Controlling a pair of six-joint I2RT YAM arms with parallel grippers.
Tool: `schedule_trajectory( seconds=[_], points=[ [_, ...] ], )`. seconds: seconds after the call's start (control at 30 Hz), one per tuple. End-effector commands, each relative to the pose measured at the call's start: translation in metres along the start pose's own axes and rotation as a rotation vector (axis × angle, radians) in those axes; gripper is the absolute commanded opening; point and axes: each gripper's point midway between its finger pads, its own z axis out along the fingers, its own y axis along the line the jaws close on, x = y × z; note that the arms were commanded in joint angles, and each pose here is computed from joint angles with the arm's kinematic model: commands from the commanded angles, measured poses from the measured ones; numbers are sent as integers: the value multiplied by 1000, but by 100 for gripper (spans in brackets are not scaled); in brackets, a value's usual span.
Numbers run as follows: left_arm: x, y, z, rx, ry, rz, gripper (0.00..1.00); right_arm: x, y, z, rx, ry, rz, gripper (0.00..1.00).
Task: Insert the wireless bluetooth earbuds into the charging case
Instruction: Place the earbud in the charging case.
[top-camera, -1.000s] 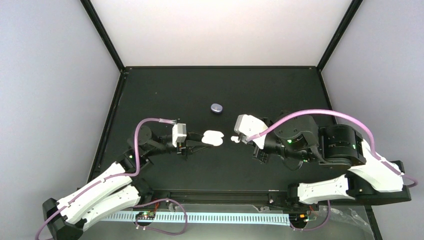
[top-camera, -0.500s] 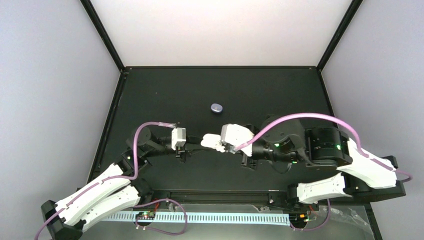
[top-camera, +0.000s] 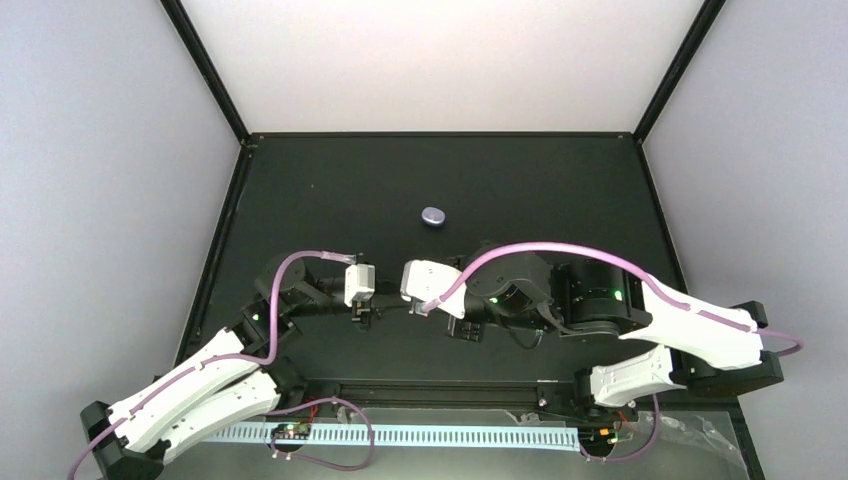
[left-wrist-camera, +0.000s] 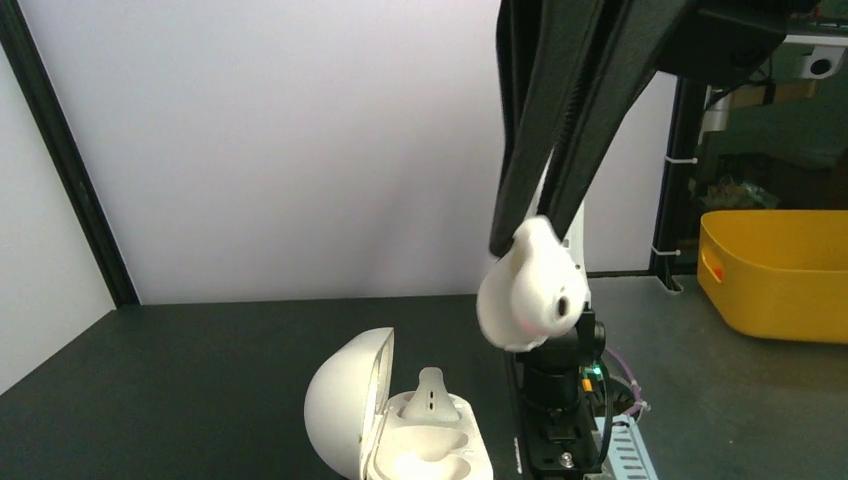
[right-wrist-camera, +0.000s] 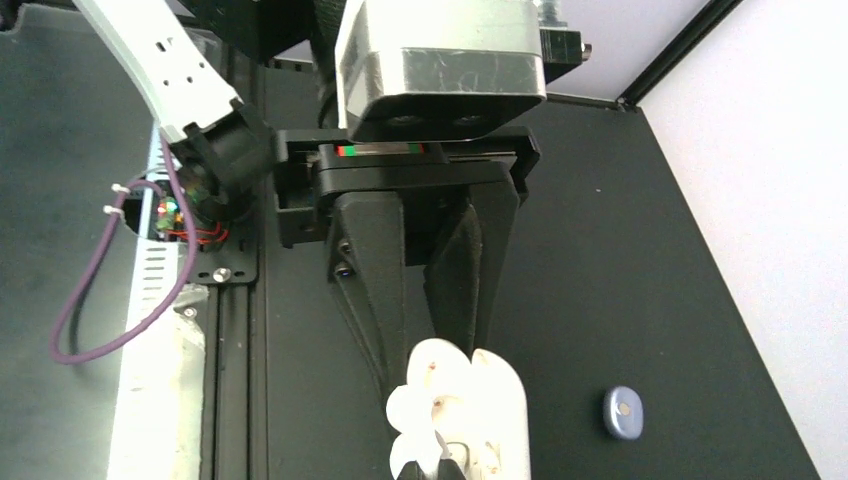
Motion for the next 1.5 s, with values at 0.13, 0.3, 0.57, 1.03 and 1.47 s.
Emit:
schedule_trajectory(
  seconds=[0.13, 0.3, 0.57, 1.03, 1.47],
  points=[
    [-18, -8, -3, 21, -34, 51, 1, -4, -9, 14, 73, 26, -40, 1],
    [-17, -7, -3, 21, -33, 49, 2, -1, -9, 19, 82, 43, -47, 1],
    [-17, -6, -3, 15, -31, 47, 2, 5, -12, 21, 106, 66, -52, 1],
    [-19, -6, -4, 9, -36, 47, 2, 16, -9, 30, 107, 102, -64, 1],
    [-21, -7, -5, 10, -44, 53, 1, 16, -9, 35, 115, 115, -63, 1]
  ],
)
